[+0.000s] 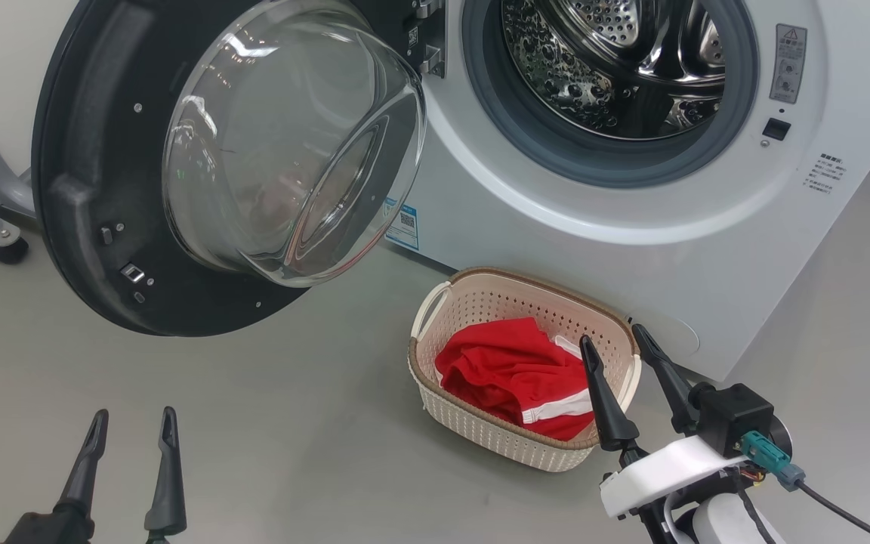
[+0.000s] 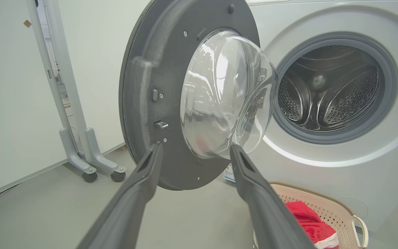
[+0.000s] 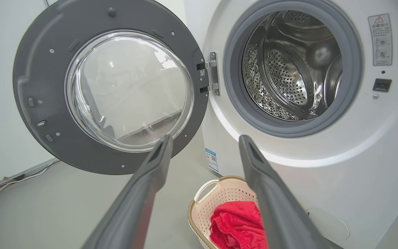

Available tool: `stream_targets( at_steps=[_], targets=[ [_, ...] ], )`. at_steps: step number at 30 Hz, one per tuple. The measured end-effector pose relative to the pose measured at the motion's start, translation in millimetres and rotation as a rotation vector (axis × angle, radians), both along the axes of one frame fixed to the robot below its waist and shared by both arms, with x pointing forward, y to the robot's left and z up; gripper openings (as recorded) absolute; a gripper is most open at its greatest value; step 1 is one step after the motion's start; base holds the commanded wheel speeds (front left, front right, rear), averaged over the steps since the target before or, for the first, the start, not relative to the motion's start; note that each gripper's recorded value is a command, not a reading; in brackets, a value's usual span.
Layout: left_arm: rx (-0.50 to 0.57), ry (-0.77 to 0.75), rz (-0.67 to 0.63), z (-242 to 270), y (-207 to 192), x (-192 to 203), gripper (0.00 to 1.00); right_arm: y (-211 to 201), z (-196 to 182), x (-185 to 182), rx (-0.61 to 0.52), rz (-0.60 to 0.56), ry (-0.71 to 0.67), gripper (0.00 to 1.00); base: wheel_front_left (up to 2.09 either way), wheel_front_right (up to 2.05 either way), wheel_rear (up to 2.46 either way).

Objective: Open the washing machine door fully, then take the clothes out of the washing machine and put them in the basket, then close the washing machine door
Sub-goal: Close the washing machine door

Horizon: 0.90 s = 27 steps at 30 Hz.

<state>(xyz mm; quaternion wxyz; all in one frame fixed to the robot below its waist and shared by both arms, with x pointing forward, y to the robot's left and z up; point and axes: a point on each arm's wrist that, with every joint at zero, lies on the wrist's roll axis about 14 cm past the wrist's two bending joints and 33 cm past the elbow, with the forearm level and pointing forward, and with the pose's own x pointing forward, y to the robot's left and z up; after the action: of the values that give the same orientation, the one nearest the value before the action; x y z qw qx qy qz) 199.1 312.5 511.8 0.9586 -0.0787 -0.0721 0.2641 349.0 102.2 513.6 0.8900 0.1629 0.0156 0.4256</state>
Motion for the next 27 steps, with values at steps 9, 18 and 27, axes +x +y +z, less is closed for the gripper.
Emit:
stream_targets(
  at_steps=[9, 18, 27],
  targets=[
    [0.0, -0.002, -0.001, 0, 0, 0, 1.0, 0, 1, 0, 0.0, -0.001, -0.002, 1.0, 0.0, 0.0, 0.0],
    [-0.009, -0.006, -0.001, 0, 0, 0, 0.0, 0, 1, 0, 0.001, 0.003, -0.002, 1.0, 0.0, 0.0, 0.0],
    [-0.004, 0.011, 0.037, -1, 10, -8, 0.0, 2, -5, -1, -0.002, 0.014, 0.012, 1.0, 0.0, 0.0, 0.0]
  ],
)
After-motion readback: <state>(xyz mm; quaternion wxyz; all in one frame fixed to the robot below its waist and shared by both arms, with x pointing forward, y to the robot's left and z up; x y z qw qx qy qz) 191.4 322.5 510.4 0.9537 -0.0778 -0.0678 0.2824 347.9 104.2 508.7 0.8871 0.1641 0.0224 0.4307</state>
